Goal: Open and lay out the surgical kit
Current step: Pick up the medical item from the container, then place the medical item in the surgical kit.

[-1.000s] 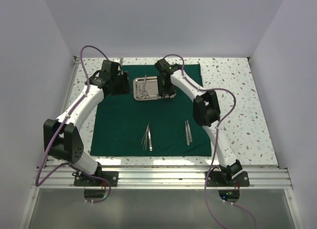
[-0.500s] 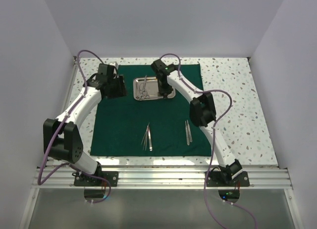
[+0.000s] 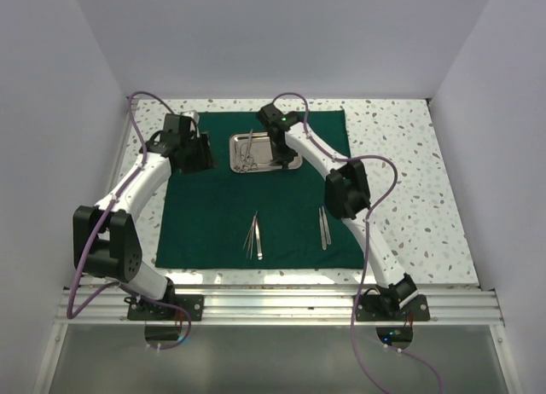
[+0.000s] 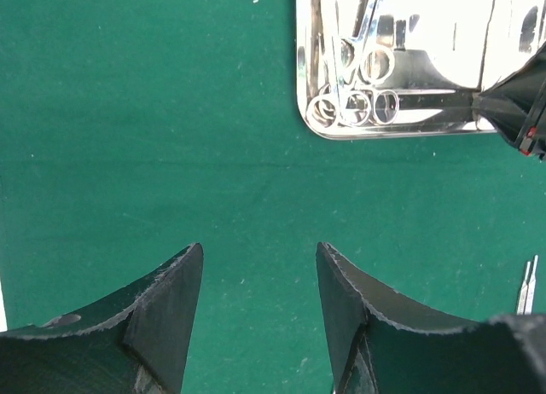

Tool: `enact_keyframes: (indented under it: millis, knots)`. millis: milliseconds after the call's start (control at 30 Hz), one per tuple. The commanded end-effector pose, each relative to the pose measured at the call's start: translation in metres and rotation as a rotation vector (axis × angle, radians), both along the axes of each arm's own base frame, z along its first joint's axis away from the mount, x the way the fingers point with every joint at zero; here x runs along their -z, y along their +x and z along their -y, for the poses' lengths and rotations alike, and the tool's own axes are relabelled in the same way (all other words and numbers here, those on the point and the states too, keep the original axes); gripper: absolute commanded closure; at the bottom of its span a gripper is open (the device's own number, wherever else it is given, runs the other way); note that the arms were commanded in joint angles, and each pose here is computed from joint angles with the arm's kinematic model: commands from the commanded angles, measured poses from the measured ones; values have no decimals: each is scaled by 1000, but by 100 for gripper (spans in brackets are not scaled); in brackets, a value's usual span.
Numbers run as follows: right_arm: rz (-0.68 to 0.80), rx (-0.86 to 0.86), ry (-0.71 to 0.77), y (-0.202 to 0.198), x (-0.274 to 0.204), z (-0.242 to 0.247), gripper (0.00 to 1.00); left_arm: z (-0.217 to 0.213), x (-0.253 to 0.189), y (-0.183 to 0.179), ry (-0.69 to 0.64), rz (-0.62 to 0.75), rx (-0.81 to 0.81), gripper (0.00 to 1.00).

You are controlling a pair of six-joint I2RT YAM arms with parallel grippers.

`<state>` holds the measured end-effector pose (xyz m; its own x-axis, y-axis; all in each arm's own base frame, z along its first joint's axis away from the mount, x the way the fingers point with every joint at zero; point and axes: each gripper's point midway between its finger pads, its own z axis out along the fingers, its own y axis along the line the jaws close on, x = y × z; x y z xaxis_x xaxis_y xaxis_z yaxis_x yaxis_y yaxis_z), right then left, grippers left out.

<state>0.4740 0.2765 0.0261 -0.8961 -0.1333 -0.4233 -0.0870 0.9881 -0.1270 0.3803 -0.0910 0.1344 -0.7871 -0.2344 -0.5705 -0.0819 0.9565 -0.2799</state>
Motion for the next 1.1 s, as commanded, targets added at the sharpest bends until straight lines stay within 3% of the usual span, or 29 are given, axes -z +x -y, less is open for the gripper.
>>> enact_keyframes:
  millis: [0,67,133,167,200,333,367,433,467,900,1067]
  knots:
    - [-47,-5,-37,-6,-2,17,100,0,-16,8,-10,75,20,40]
    - [-3,-12,16,4,-24,15,100,0,-16,10,-13,73,18,40]
    - [61,-23,52,11,-55,13,100,1,-15,11,-9,73,29,30]
    - [77,-28,59,12,-64,13,100,1,-14,11,-7,73,29,22]
    - [81,-34,57,11,-69,14,100,1,-15,13,-8,84,31,1]
    - [90,-37,56,-5,-91,24,100,6,-12,19,-26,87,52,1]
    - [124,-37,75,-10,-114,29,100,8,-11,21,-33,87,56,1]
    - [93,-36,55,-27,-100,40,100,12,-12,28,-47,92,56,1]
    - [133,-37,84,-35,-124,44,100,13,-13,31,-53,90,57,1]
    - [-104,-32,213,-201,-47,89,100,53,24,70,68,6,104,3]
    - [-144,-52,223,-241,-38,98,100,65,26,92,84,6,117,2]
